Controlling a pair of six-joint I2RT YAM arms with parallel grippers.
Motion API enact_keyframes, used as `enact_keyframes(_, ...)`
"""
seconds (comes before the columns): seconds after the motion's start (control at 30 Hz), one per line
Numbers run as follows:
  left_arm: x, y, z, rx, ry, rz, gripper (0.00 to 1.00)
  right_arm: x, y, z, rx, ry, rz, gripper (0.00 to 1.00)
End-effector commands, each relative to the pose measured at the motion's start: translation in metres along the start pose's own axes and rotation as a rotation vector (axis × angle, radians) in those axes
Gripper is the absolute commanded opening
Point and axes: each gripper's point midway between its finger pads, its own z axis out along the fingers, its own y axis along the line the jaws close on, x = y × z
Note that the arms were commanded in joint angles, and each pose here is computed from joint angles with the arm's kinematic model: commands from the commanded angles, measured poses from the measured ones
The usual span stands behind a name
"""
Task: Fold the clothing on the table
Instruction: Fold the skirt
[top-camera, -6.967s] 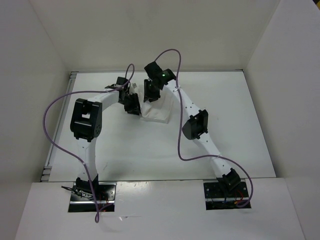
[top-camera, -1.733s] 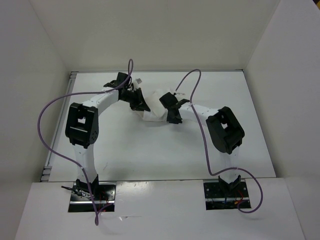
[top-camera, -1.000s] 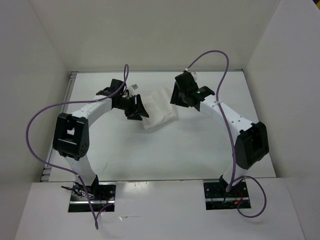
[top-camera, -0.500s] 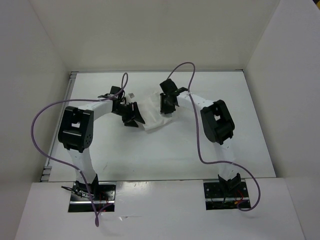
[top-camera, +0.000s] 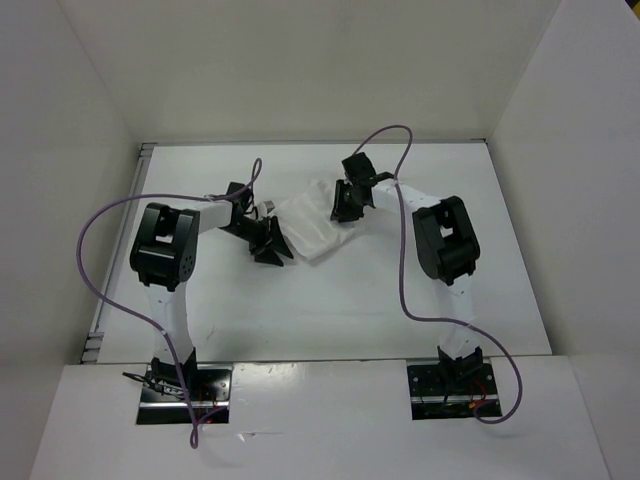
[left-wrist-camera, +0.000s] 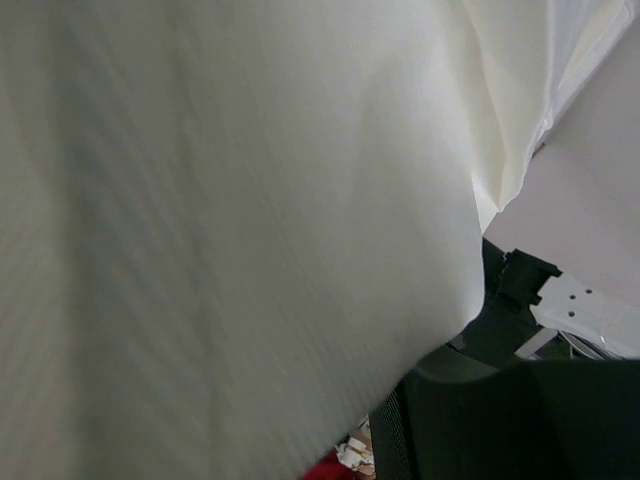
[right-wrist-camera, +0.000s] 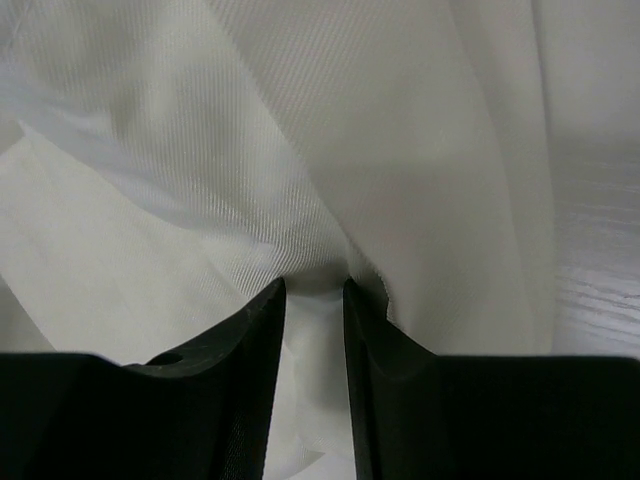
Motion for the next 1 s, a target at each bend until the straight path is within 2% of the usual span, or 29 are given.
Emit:
enact_keyframes(0.0, 0.014, 0.045, 0.016, -0.092, 0.034, 0.007, 0.54, -0.006, 0.018, -0.032, -0.071, -0.050, -0.028, 0.36)
enact_keyframes(0.07, 0.010, 0.018, -0.001, -0.038, -0.013, 0.050, 0.54, -0.016, 0.026, -0.058, -0.087, -0.096, -0.035, 0.39)
enact_keyframes(0.13, 0.004, -0.001, -0.022, 0.006, -0.065, 0.086, 0.56, -0.035, 0.041, -0.110, -0.120, -0.188, -0.046, 0.44)
enact_keyframes(0.2, -0.002, -0.034, -0.055, 0.049, -0.159, 0.203, 0.57, -0.045, 0.034, -0.141, -0.086, -0.267, -0.028, 0.57)
enact_keyframes(0.23, -0.005, -0.041, -0.067, 0.051, -0.199, 0.235, 0.57, -0.047, 0.033, -0.171, -0.081, -0.322, -0.027, 0.63)
enact_keyframes(0.3, -0.004, -0.068, -0.097, 0.064, -0.305, 0.329, 0.60, -0.055, 0.013, -0.193, -0.012, -0.395, 0.009, 0.75)
enact_keyframes(0.33, -0.006, -0.072, -0.105, 0.046, -0.352, 0.354, 0.60, -0.051, 0.005, -0.207, 0.001, -0.423, 0.019, 0.76)
enact_keyframes(0.43, -0.004, -0.076, -0.128, 0.018, -0.479, 0.377, 0.61, -0.036, -0.028, -0.217, 0.061, -0.430, 0.075, 0.77)
enact_keyframes(0.53, 0.003, -0.063, -0.119, 0.019, -0.487, 0.334, 0.61, -0.019, -0.041, -0.214, 0.055, -0.411, 0.098, 0.79)
enact_keyframes(0.6, 0.015, -0.050, -0.108, 0.029, -0.472, 0.257, 0.61, -0.005, -0.046, -0.207, 0.052, -0.385, 0.127, 0.79)
enact_keyframes(0.73, 0.024, -0.057, -0.125, 0.038, -0.541, 0.259, 0.61, 0.014, -0.059, -0.208, 0.081, -0.382, 0.161, 0.80)
enact_keyframes(0.87, 0.029, -0.055, -0.123, 0.046, -0.531, 0.248, 0.61, 0.023, -0.070, -0.220, 0.091, -0.435, 0.243, 0.85)
enact_keyframes(0.97, 0.031, -0.054, -0.118, 0.062, -0.511, 0.234, 0.61, 0.036, -0.076, -0.217, 0.094, -0.426, 0.262, 0.85)
